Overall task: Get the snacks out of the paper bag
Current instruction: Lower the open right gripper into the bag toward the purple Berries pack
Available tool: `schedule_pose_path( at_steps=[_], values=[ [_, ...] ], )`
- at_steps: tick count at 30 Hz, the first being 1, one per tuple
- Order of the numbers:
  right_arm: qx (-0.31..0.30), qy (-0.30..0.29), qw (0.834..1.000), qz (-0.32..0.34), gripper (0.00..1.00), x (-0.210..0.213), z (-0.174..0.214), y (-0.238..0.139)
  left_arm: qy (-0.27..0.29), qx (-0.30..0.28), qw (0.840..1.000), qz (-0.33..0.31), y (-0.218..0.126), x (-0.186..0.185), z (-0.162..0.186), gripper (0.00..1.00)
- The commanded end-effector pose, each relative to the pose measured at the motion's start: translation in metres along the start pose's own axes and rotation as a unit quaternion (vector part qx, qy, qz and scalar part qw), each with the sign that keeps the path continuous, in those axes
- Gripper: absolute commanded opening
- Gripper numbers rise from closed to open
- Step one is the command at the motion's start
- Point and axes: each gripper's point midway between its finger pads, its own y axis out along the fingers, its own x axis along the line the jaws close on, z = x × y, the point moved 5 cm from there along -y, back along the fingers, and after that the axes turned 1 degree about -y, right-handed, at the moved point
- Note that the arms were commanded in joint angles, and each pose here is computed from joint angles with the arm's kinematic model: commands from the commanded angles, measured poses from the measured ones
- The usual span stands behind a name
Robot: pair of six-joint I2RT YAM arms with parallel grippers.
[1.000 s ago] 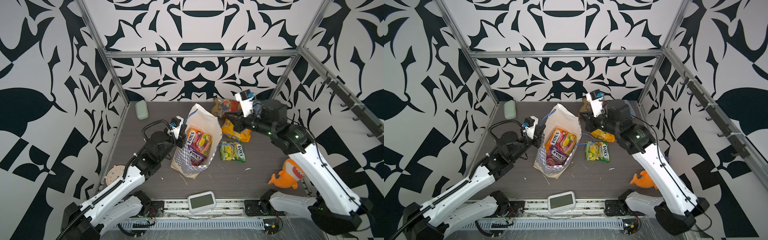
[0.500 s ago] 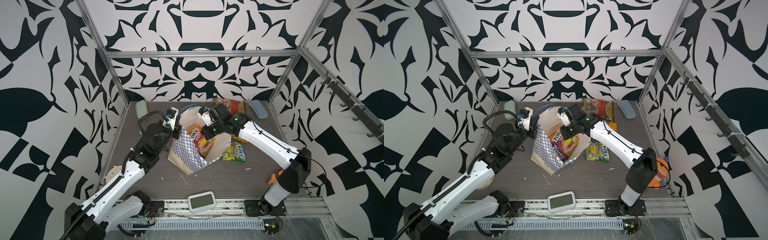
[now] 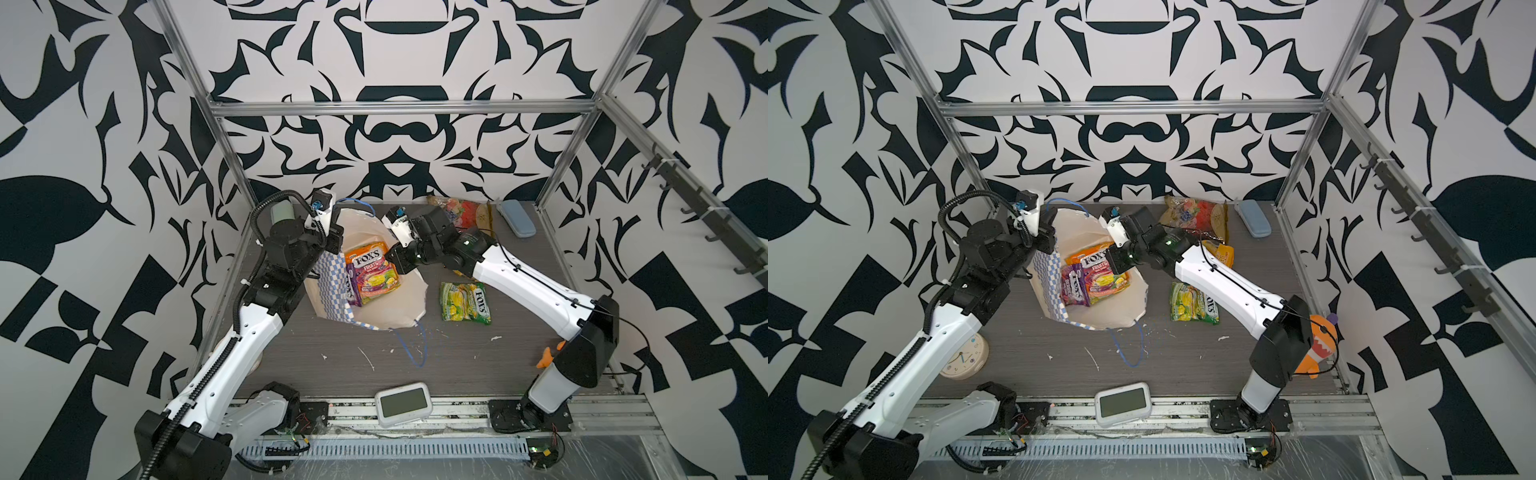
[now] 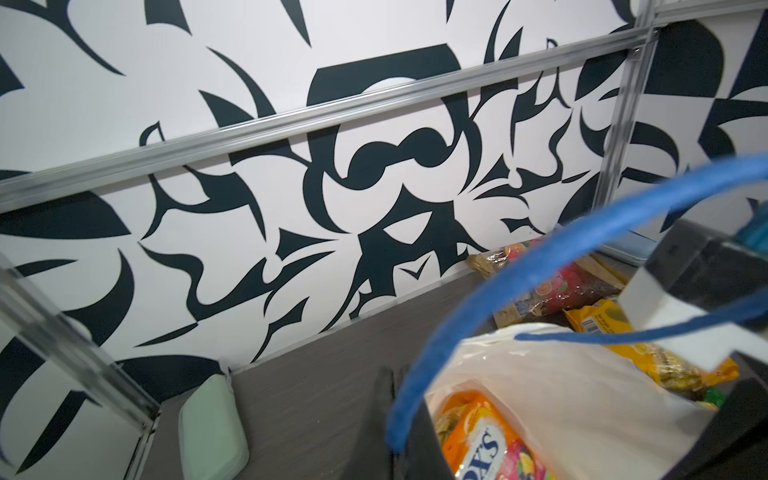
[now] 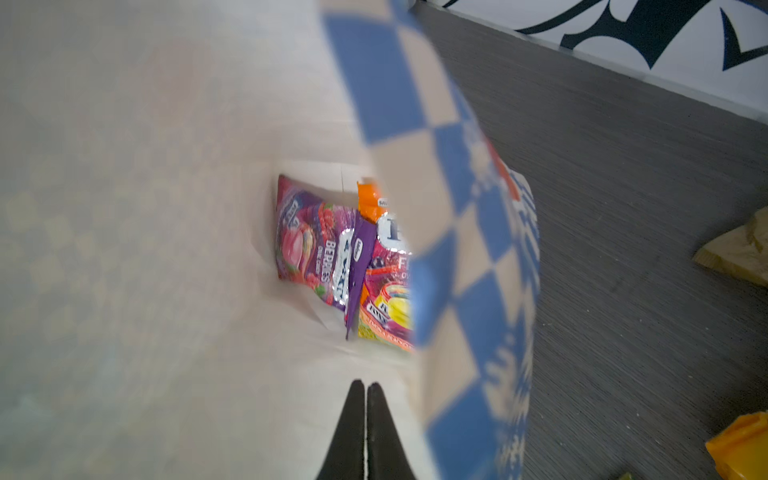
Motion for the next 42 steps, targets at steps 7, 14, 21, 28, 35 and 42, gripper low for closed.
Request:
schedule_pose_path(
  at_steps=[7,14,21,28,35,42],
  values=[
    [-0.02,0.012,1.0,0.002,0.16,0.003,0.019,0.022,-0.049,-0.028,0.994,0.098,-0.018,-0.025,0.001,0.0],
    [-0.02,0.041,0.998,0.043,0.27,-0.009,0.037,0.049,-0.089,-0.021,0.985,0.144,-0.038,-0.038,0.007,0.0],
    [-0.049,0.007,0.999,0.022,0.47,-0.009,0.039,0.065,-0.111,-0.007,0.98,0.164,-0.045,-0.048,0.023,0.0],
    [0.033,-0.018,0.994,-0.107,0.54,0.022,0.065,0.105,-0.111,-0.007,0.98,0.166,-0.046,-0.05,0.029,0.0],
    [0.08,-0.003,0.993,-0.087,0.6,0.013,0.089,0.141,-0.115,-0.013,0.979,0.168,-0.045,-0.051,0.031,0.0],
    [0.089,-0.003,0.993,-0.077,0.59,0.018,0.094,0.165,-0.116,-0.014,0.979,0.167,-0.046,-0.051,0.033,0.0]
  ],
)
